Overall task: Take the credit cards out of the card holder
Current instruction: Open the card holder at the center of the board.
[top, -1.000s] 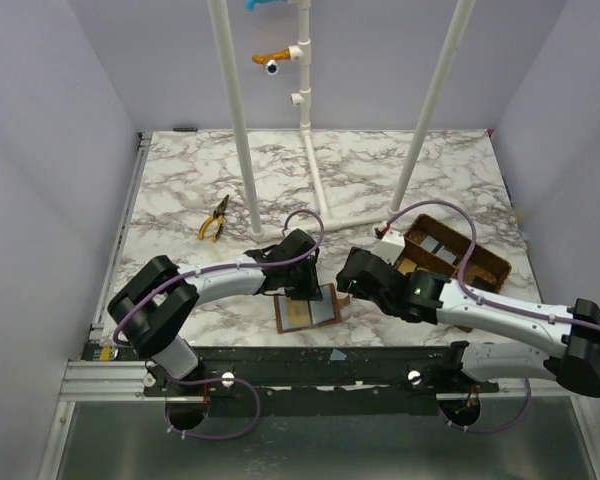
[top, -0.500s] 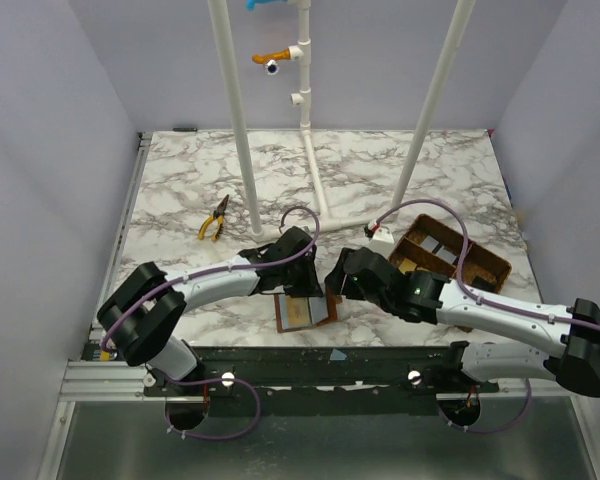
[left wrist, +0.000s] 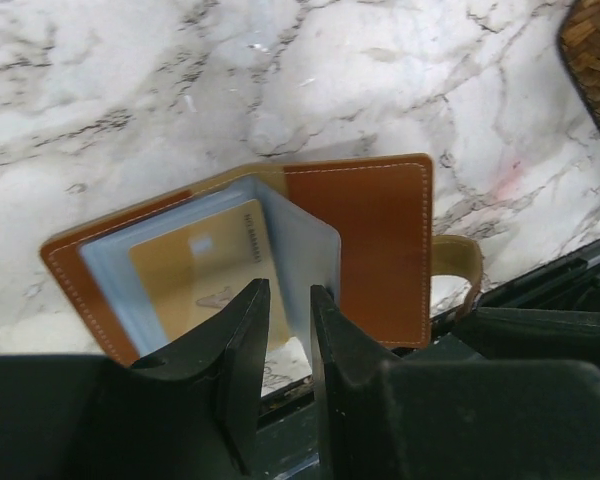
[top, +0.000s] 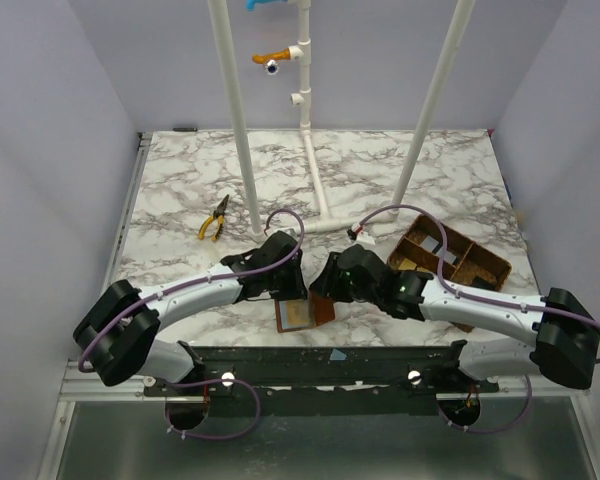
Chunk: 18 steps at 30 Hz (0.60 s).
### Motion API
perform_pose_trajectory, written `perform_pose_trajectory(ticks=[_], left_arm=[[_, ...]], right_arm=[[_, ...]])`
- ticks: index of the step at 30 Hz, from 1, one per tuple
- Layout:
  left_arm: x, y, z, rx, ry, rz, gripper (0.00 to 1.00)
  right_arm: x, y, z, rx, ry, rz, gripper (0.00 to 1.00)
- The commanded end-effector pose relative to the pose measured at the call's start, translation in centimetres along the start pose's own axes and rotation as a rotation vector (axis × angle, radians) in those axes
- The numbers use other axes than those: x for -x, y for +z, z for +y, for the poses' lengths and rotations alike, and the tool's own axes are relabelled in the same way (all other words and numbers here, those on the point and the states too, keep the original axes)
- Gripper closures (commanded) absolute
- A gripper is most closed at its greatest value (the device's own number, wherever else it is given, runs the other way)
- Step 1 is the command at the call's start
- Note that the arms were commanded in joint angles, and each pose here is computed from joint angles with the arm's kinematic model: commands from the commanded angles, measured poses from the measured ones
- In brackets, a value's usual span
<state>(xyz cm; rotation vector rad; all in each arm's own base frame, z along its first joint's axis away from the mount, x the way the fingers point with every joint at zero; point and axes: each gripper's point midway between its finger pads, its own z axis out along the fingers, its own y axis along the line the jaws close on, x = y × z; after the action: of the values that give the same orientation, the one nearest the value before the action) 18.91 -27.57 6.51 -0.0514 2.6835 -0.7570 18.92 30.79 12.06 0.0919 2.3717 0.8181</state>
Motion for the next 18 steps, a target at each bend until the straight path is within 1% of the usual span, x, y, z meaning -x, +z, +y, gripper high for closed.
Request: perform_pose_trajectory(ticks=[1, 7, 10, 13, 16, 18], left_arm=[[0.1, -0.6, 1.6, 0.036, 0.015, -0.025, 0.75], [-0.2, 0.0, -0.1, -0.049, 0.033, 0.008, 0.77], [-0.3, 0.5, -1.4, -0.087, 0.041, 0.034, 0.78], [-0.4, 0.9, -2.5, -0.113, 0.05, 0.055, 0.78], [-0.7, 1.7, -3.0, -0.128, 0.048, 0.087, 0.79], [-0.8, 2.0, -3.3, -0.137, 0.042, 0.103, 0.8]], right_arm=[[-0.1, 0.4, 2.4, 0.081, 0.008, 0.034, 0.57], [0.6, 0.2, 3.3, 0.09, -0.002, 0.023, 0.61], [1.3, -0.5, 3.3, 0.094, 0.002, -0.004, 0.61], [1.3, -0.9, 3.3, 0.105, 0.002, -0.005, 0.61], [0.3, -0.8, 3.0, 0.118, 0.021, 0.022, 0.68], [-0.4, -0.7, 3.1, 0.148, 0.044, 0.044, 0.75]])
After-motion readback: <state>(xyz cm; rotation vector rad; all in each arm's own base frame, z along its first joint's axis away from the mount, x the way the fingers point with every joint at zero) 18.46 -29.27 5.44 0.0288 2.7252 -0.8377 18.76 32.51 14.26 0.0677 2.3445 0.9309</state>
